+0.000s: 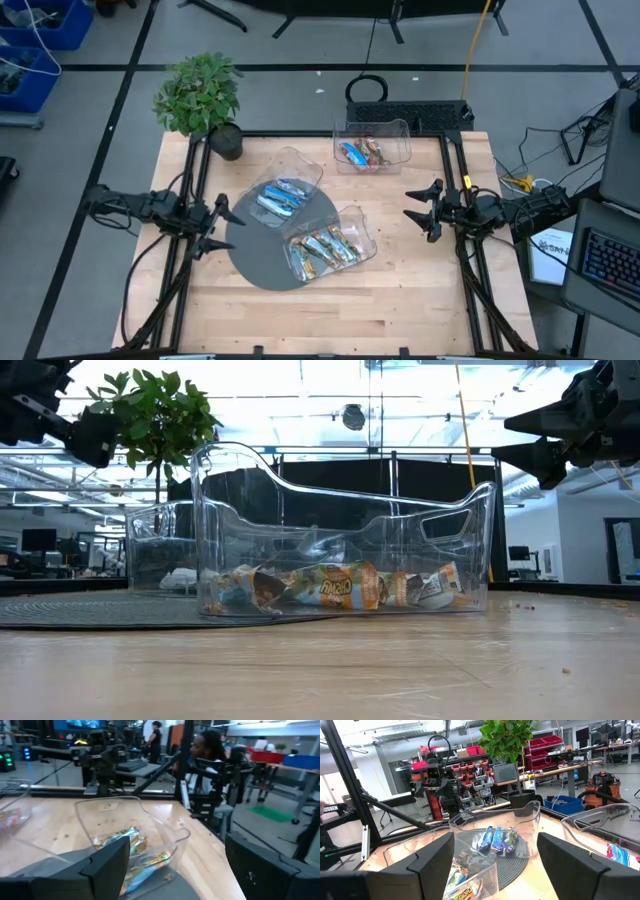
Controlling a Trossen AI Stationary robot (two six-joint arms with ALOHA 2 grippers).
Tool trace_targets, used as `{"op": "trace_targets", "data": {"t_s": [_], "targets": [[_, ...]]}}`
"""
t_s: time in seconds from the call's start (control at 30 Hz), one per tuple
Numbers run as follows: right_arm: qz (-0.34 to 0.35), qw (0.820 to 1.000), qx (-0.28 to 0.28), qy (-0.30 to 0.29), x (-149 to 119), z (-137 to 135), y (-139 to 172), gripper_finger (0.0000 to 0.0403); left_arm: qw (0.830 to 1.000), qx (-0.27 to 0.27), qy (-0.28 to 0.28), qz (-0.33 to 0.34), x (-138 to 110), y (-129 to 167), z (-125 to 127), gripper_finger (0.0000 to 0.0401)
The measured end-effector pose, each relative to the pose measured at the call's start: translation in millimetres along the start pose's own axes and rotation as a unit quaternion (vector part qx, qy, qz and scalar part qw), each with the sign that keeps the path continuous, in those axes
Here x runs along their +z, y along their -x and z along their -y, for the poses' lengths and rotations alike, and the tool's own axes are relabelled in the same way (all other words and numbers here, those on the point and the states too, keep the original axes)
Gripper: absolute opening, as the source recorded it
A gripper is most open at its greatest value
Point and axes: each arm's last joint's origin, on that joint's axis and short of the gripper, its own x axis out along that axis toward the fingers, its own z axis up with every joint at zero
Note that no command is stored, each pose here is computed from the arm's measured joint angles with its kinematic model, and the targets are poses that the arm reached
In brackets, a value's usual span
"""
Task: Pick and place Granola Bars by type
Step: Return to Home Position
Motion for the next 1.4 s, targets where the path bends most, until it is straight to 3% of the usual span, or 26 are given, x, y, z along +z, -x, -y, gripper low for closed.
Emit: {"op": "trace_targets", "data": {"t_s": [0.27,0.43,0.53,0.7,1.0,1.27,1.4], "targets": [[0.0,1.0,0.0,0.0,0,0,0,0.0279,0.997,-0.064,-0.035,-0.006,-3,-1,12,0.0324],[0.0,1.0,0.0,0.0,0,0,0,0.0279,0.998,-0.046,-0.031,0.008,-12,-5,12,0.0324],[0.0,1.0,0.0,0.0,0,0,0,0.0279,0.998,-0.056,-0.008,0.023,-22,-8,13,0.0324],[0.0,1.0,0.0,0.0,0,0,0,0.0279,0.998,-0.061,-0.019,0.02,-23,-8,14,0.0324],[0.0,1.0,0.0,0.0,0,0,0,0.0279,0.996,0.064,-0.036,0.043,-20,-8,7,0.0324],[0.0,1.0,0.0,0.0,0,0,0,0.0279,0.994,0.088,-0.057,0.044,-19,-7,6,0.0324],[0.0,1.0,0.0,0.0,0,0,0,0.0279,0.984,0.165,-0.05,0.054,-18,-6,2,0.0324]]}}
